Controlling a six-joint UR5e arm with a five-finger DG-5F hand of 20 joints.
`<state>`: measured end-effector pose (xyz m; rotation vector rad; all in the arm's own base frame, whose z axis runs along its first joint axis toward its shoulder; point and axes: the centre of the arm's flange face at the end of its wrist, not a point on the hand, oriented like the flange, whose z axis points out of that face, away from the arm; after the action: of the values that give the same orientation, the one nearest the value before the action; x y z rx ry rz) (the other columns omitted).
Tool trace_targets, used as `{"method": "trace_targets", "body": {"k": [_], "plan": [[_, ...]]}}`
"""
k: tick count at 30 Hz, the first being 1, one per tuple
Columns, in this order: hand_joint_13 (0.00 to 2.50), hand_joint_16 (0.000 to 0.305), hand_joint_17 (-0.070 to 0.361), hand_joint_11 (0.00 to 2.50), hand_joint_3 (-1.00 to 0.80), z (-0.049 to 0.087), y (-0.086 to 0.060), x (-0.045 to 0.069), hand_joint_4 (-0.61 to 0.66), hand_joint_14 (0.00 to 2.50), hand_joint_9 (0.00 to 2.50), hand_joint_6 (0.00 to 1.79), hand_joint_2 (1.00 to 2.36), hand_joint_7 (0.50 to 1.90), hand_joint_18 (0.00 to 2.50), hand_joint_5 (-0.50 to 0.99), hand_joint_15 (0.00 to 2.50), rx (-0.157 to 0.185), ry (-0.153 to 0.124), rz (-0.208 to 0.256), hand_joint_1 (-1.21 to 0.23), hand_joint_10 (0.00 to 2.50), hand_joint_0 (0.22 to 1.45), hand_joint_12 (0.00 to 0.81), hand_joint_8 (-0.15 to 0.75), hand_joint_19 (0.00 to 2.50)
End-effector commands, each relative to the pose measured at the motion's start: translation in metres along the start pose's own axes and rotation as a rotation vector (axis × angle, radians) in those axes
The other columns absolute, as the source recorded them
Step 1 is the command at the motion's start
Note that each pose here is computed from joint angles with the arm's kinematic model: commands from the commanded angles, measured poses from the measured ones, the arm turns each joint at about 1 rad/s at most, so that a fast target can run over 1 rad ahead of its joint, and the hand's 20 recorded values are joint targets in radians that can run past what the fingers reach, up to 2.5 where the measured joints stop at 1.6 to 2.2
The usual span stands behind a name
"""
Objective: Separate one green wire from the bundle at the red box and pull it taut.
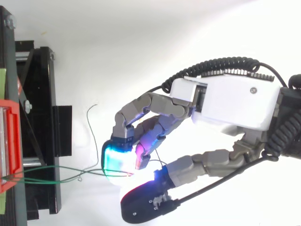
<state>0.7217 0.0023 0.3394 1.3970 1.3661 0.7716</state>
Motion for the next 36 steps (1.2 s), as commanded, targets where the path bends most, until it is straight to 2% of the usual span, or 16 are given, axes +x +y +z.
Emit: {"method": "trace_targets", "body": {"k": [1, 5, 10, 14, 17, 20, 24, 28, 29, 32, 34, 36], "plan": [[0.67, 0.042, 0.095, 0.39, -0.5, -0.0004, 0.0, 0.0015, 0.11, 0.01, 1.0, 0.9, 1.0, 0.96, 0.6, -0.14, 0.25, 0.0, 0.001, -0.001, -0.69, 0.01, 0.61, 0.289, 0.235, 0.5], [0.67, 0.042, 0.095, 0.39, -0.41, -0.0004, 0.0007, 0.001, 0.06, 0.01, 0.99, 0.91, 1.01, 0.99, 0.6, -0.14, 0.26, -0.001, -0.003, 0.0, -0.72, 0.01, 0.63, 0.29, 0.234, 0.49], [0.66, 0.042, 0.095, 0.39, -0.34, -0.0004, 0.0, 0.0008, 0.0, 0.01, 0.94, 0.92, 1.01, 0.98, 0.59, -0.15, 0.26, 0.0, -0.006, -0.001, -0.81, 0.01, 0.66, 0.291, 0.227, 0.48], [0.66, 0.042, 0.095, 0.39, -0.34, -0.0004, 0.0, 0.0008, -0.03, 0.01, 0.93, 0.93, 1.01, 0.99, 0.59, -0.16, 0.26, 0.0, -0.006, -0.001, -0.86, 0.01, 0.69, 0.291, 0.224, 0.47], [0.65, 0.042, 0.095, 0.4, -0.44, -0.0004, 0.0, 0.0008, 0.01, 0.01, 0.93, 0.93, 1.0, 0.93, 0.59, -0.16, 0.25, 0.0, -0.006, -0.001, -0.88, 0.01, 0.7, 0.288, 0.219, 0.47], [0.66, 0.042, 0.095, 0.41, -0.5, -0.0004, 0.0, 0.0008, 0.07, 0.01, 0.96, 0.92, 1.0, 0.92, 0.6, -0.16, 0.26, 0.0, -0.006, -0.001, -0.85, 0.01, 0.65, 0.286, 0.222, 0.48], [0.67, 0.044, 0.098, 0.4, -0.5, -0.0004, 0.0, 0.0008, 0.11, 0.01, 1.0, 0.92, 1.0, 0.91, 0.61, -0.15, 0.26, 0.0, -0.006, -0.001, -0.71, 0.01, 0.55, 0.296, 0.238, 0.49], [0.67, 0.044, 0.099, 0.39, -0.5, -0.0004, 0.0, 0.0008, 0.12, 0.01, 1.0, 0.91, 1.0, 0.94, 0.62, -0.15, 0.26, 0.0, -0.006, -0.001, -0.63, 0.01, 0.55, 0.298, 0.241, 0.5], [0.67, 0.043, 0.097, 0.4, -0.5, -0.0004, 0.0, 0.0008, 0.11, 0.01, 1.0, 0.91, 1.0, 0.94, 0.61, -0.15, 0.26, 0.0, -0.006, -0.001, -0.6, 0.01, 0.58, 0.294, 0.234, 0.51], [0.67, 0.043, 0.096, 0.4, -0.47, -0.0004, 0.0007, 0.0007, 0.1, 0.01, 0.99, 0.91, 1.0, 0.97, 0.6, -0.15, 0.27, -0.001, -0.006, 0.0, -0.6, 0.01, 0.61, 0.293, 0.232, 0.51], [0.65, 0.043, 0.098, 0.4, -0.36, -0.0004, 0.0, 0.0008, 0.1, 0.01, 0.94, 0.91, 1.01, 0.95, 0.59, -0.16, 0.27, 0.0, -0.006, -0.001, -0.7, 0.01, 0.62, 0.294, 0.237, 0.51], [0.65, 0.044, 0.098, 0.4, -0.33, -0.0004, 0.0, 0.0008, 0.08, 0.01, 0.93, 0.92, 1.01, 0.95, 0.59, -0.16, 0.27, 0.0, -0.006, -0.001, -0.73, 0.01, 0.62, 0.294, 0.239, 0.51]]}}
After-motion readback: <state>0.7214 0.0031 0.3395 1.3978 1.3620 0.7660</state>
